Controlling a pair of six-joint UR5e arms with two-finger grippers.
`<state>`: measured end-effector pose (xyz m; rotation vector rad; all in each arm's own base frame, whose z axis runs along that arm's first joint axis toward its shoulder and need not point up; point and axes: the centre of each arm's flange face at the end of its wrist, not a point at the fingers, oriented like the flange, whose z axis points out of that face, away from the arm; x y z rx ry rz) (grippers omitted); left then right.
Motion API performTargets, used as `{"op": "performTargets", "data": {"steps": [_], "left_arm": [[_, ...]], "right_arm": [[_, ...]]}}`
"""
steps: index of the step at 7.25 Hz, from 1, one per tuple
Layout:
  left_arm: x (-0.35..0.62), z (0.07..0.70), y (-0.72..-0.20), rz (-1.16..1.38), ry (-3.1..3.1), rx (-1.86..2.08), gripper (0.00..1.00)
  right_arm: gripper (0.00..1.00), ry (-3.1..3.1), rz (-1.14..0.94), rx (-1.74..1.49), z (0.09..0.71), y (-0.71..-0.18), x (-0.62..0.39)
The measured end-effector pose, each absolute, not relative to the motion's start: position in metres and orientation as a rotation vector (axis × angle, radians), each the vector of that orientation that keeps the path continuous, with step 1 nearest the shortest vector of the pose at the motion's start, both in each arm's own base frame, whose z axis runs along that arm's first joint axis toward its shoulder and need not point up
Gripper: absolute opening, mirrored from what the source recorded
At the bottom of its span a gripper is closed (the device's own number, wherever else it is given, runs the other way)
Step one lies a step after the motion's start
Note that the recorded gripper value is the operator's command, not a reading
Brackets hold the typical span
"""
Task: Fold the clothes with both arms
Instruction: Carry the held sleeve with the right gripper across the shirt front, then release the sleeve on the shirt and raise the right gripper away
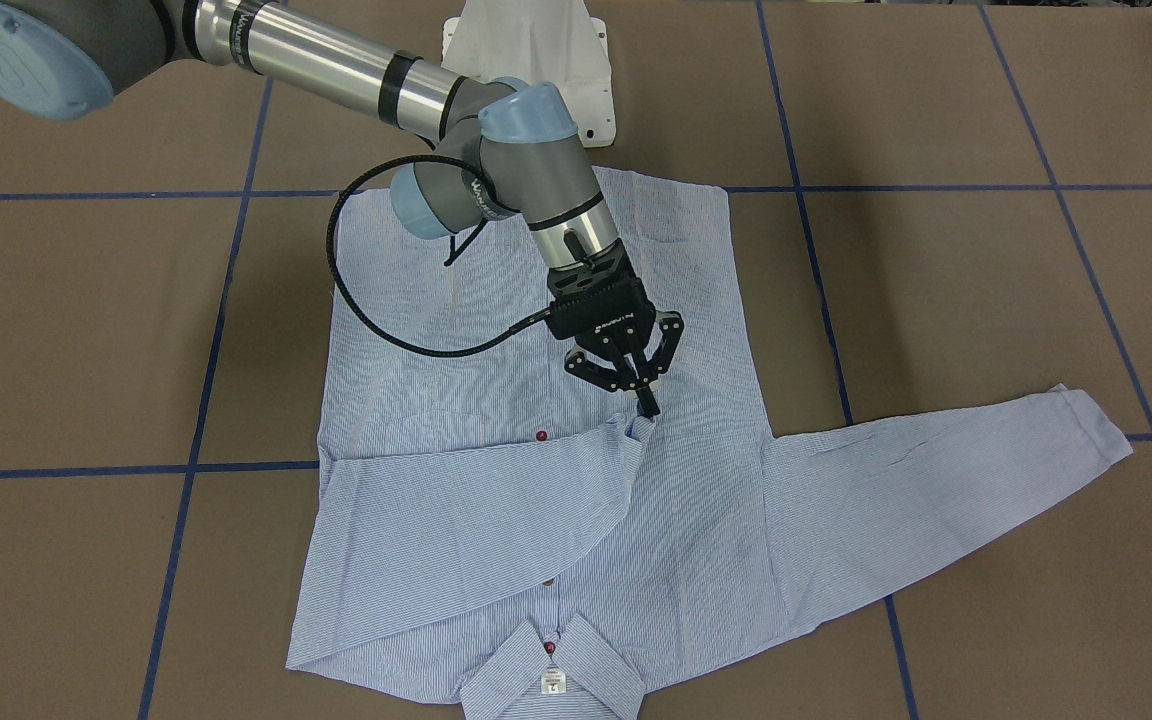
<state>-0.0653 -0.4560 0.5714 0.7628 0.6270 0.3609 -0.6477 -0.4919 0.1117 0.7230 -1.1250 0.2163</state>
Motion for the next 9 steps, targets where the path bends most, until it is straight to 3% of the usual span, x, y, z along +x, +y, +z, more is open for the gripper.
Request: {"op": "performTargets", "data": {"steps": [1, 2, 6, 9], "left_arm": [[-0.065, 0.572, -0.456, 0.36, 0.627, 0.761, 1.0], [-0.065, 0.574, -0.456, 0.359, 0.628, 0.758, 1.0], [-0.065, 0.578, -0.457, 0.357, 0.628, 0.755, 1.0], [-0.063, 0.611, -0.458, 0.368, 0.626, 0.78, 1.0]], "right_arm": [[0.77, -1.106, 0.209, 0.712, 0.108, -0.49, -0.656], [0.98, -1.06, 0.199, 0.69, 0.101, -0.488, -0.664], [1.0, -0.789, 0.18, 0.605, 0.044, -0.491, -0.672], [1.0, -0.701, 0.156, 0.439, 0.064, -0.539, -0.622]]}}
